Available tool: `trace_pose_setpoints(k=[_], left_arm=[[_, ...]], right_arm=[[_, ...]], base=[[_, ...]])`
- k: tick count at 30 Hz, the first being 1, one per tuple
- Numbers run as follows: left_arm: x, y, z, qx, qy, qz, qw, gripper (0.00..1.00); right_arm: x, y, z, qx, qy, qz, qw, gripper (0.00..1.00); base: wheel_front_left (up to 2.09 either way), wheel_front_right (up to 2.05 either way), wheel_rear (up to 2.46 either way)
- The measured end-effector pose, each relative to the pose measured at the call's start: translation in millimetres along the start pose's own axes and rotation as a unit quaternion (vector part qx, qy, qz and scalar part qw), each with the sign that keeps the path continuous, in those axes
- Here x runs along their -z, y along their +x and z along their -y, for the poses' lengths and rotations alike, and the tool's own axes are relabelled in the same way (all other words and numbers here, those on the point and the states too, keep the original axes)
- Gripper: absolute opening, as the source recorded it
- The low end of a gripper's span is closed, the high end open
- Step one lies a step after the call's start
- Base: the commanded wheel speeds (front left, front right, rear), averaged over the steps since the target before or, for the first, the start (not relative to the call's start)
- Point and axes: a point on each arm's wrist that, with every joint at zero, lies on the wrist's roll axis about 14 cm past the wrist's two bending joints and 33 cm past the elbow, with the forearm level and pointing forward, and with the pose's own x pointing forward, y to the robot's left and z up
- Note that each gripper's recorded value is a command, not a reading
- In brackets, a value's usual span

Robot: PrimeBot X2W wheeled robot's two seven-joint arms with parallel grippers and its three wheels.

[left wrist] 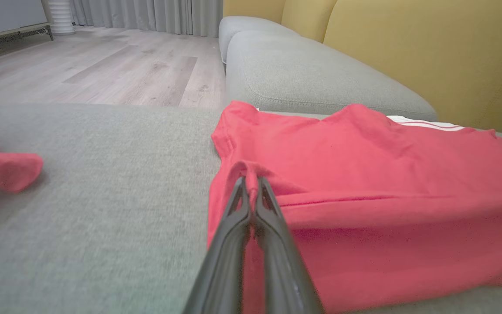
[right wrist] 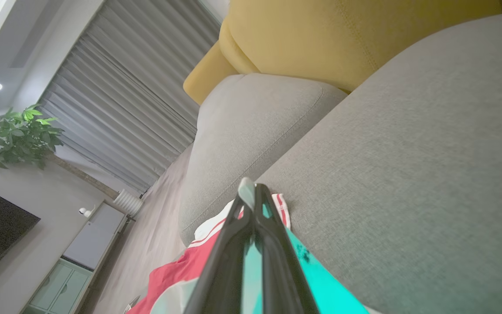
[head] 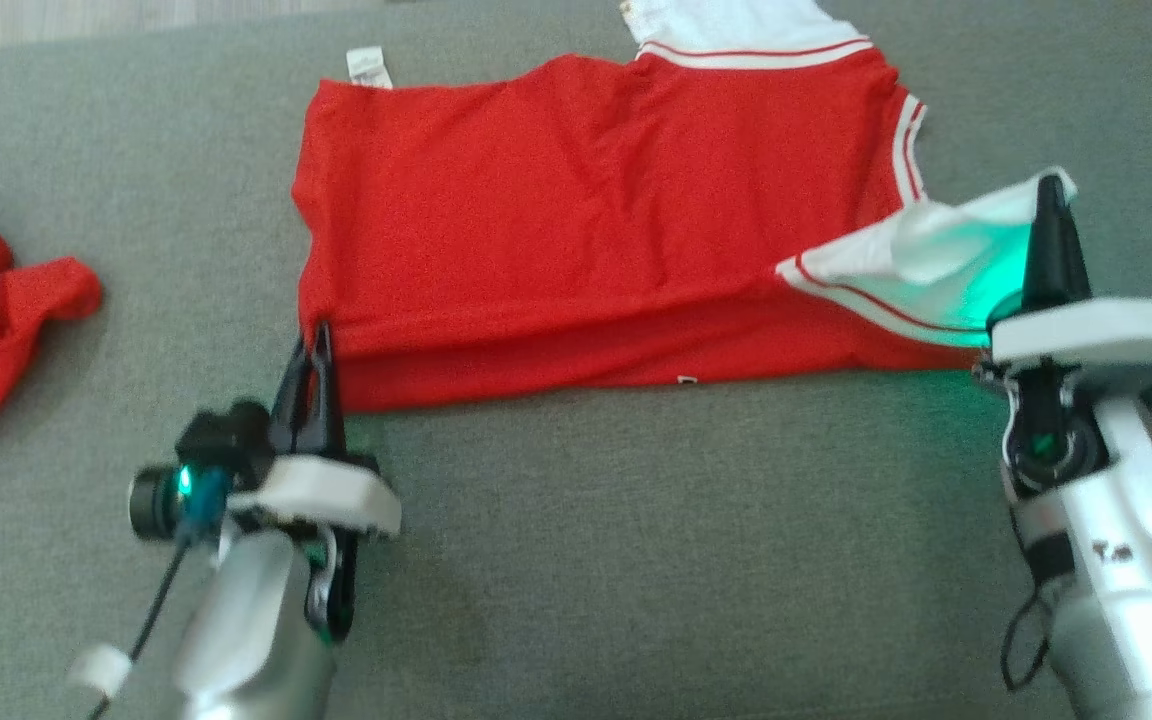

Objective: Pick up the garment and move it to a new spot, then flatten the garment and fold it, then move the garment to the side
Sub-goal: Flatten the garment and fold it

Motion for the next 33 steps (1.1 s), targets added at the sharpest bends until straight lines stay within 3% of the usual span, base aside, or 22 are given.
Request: trace_pose_setpoints(k=[6,7,8,9,10,13,17,20,26,33], left_arm=[[-18.4,30.6,-1.9,0.000,0.007,0.018,1.000,0.00],[-19.2,34.0,-2.2,0.000,0.010,0.018,1.000,0.00],[-20.7,36.6,-2.4,0.001,0.016,0.019,1.000,0.10],[-22.4,38.6,-2.5,0.000,0.023,0.021,1.000,0.71],[-21.1,39.5,-3.6,-0.003,0.027,0.018,0.999,1.00],[-19.6,38.8,-8.5,-0.018,0.032,0.016,0.999,1.00],[-23.9,32.0,-9.9,-0.025,0.045,0.025,0.998,1.00],[-17.6,17.6,-15.2,-0.037,0.049,0.021,0.998,1.00],[5.9,-21.9,-23.0,-0.054,0.047,-0.004,0.997,1.00],[3.3,-47.8,-28.9,-0.069,0.048,0.005,0.996,1.00]], right_arm=[[8.9,32.1,-6.3,-0.002,-0.026,-0.015,1.000,0.00],[9.0,36.2,-6.6,-0.001,-0.027,-0.015,1.000,0.16],[8.8,39.4,-6.8,0.000,-0.032,-0.013,0.999,0.76],[9.5,41.8,-7.3,-0.001,-0.043,-0.013,0.999,1.00],[10.9,42.8,-8.4,-0.005,-0.057,-0.016,0.998,1.00],[13.1,42.1,-11.5,-0.024,-0.134,-0.027,0.990,1.00],[-17.9,42.3,-25.0,-0.056,-0.237,0.013,0.970,1.00],[-14.6,27.9,-29.5,-0.073,-0.295,0.017,0.953,1.00],[26.8,-21.1,-3.6,-0.059,-0.336,-0.037,0.939,1.00],[35.0,-48.3,-2.3,-0.056,-0.336,-0.044,0.939,1.00]], base=[[0.00,0.00,0.00],[0.00,0.00,0.00],[0.00,0.00,0.00],[0.00,0.00,0.00],[0.00,0.00,0.00],[0.00,0.00,0.00],[0.00,0.00,0.00],[0.00,0.00,0.00],[0.00,0.00,0.00],[0.00,0.00,0.00]])
